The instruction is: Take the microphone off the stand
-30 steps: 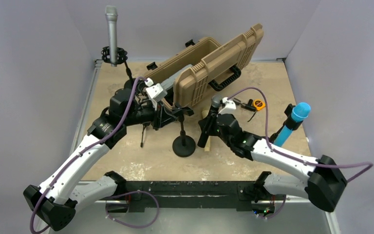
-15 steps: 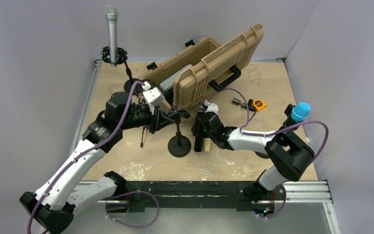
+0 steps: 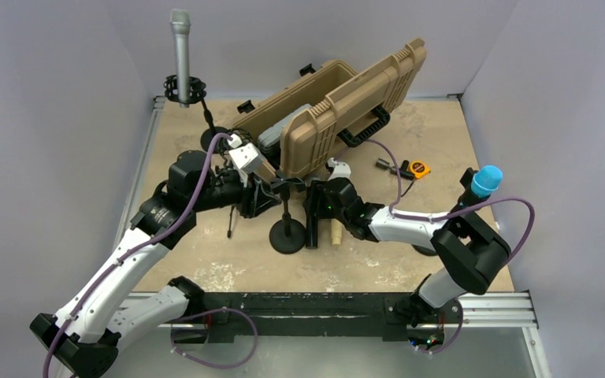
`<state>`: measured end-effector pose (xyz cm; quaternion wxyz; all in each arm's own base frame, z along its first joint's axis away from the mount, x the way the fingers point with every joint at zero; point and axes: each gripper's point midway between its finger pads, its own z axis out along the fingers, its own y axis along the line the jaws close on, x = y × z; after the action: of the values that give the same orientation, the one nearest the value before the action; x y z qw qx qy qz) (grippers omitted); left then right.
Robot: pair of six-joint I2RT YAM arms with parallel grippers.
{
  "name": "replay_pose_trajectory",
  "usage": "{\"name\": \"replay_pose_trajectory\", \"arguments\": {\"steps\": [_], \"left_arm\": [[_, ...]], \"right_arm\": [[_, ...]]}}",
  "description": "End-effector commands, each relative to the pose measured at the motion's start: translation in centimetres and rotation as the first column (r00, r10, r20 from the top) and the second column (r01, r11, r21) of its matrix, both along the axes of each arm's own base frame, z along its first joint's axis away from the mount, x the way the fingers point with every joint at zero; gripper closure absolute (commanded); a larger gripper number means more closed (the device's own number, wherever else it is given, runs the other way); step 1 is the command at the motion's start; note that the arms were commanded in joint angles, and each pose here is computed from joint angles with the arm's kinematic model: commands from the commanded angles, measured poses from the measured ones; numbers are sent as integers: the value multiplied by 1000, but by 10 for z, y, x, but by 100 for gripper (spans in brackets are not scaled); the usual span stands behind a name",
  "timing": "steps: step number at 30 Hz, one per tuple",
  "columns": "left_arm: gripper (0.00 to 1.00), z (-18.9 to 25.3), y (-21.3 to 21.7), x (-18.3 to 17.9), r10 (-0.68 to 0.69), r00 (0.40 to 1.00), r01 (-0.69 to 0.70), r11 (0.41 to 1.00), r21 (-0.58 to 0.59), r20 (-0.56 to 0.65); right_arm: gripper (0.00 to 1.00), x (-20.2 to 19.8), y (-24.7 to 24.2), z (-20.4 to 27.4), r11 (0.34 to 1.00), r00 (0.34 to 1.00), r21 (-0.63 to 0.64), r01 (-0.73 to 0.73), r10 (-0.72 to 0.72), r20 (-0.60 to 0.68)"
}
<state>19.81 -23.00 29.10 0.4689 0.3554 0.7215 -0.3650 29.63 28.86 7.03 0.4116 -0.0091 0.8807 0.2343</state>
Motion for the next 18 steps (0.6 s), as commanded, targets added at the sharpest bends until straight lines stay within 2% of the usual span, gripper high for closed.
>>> {"name": "replay_pose_trajectory", "arguments": {"steps": [1,6,10,12,15,18], "left_arm": [[56,15,3,-6,0,999,2,999,-35,51],[42,24,17,-14,42,997,-41,999,-23,65],[21,41,29,-23,86,995,-85,996,-28,56],[16,54,34,-23,138,990,-136,990,-47,33],[16,73,39,-20,211,976,-215,973,-88,-48],[23,89,33,-15,239,951,-269,952,-144,-197]], "right_arm": [[44,3,5,25,998,998,54,-21,18,63],[42,-1,7,37,996,996,80,-50,44,76],[40,-5,4,58,993,990,91,-79,67,121],[37,-9,3,72,989,986,107,-99,83,147],[35,-14,0,94,984,977,133,-119,93,190],[34,-17,-2,108,980,971,153,-130,94,221]]}}
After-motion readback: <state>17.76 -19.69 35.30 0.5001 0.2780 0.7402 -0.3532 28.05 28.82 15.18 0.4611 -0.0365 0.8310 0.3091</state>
